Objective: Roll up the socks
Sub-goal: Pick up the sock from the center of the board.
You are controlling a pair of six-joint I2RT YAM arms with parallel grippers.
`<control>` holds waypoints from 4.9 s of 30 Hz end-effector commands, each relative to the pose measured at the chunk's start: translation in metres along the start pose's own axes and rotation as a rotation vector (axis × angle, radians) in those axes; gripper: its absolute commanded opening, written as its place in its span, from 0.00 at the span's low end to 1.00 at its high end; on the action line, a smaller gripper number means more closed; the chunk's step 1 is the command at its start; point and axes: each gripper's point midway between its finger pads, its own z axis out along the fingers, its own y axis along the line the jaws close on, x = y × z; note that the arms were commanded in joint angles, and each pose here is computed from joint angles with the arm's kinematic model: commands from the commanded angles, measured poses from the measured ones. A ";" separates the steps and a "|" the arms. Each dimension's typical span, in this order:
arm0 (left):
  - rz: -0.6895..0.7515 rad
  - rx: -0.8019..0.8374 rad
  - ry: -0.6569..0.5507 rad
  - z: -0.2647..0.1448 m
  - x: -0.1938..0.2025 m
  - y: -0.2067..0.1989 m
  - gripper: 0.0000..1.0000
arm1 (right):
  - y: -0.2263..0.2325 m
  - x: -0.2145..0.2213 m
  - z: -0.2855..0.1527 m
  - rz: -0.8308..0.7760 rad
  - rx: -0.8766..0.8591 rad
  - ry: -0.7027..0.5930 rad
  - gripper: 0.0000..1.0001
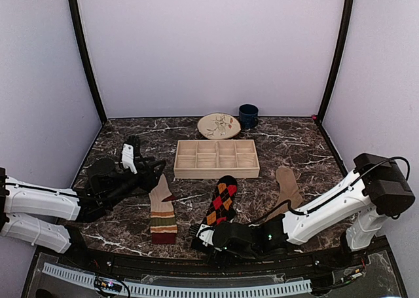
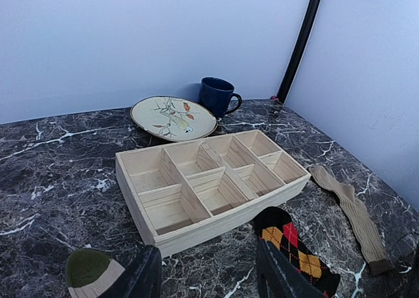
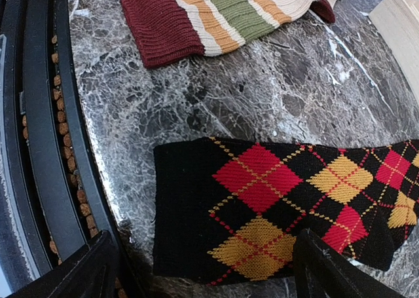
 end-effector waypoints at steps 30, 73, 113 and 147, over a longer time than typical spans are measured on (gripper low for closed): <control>0.135 -0.149 0.120 -0.002 0.029 0.024 0.53 | -0.002 0.022 0.024 0.096 -0.113 0.073 0.74; 0.140 -0.127 0.130 -0.005 0.040 0.016 0.55 | 0.000 -0.022 -0.002 0.282 -0.285 -0.070 0.47; 0.144 -0.138 0.109 -0.013 0.039 0.018 0.55 | -0.005 0.053 0.052 0.114 0.091 0.282 0.00; 0.313 0.171 0.121 -0.021 0.078 -0.053 0.53 | -0.026 -0.040 0.014 0.619 -0.516 -0.066 0.00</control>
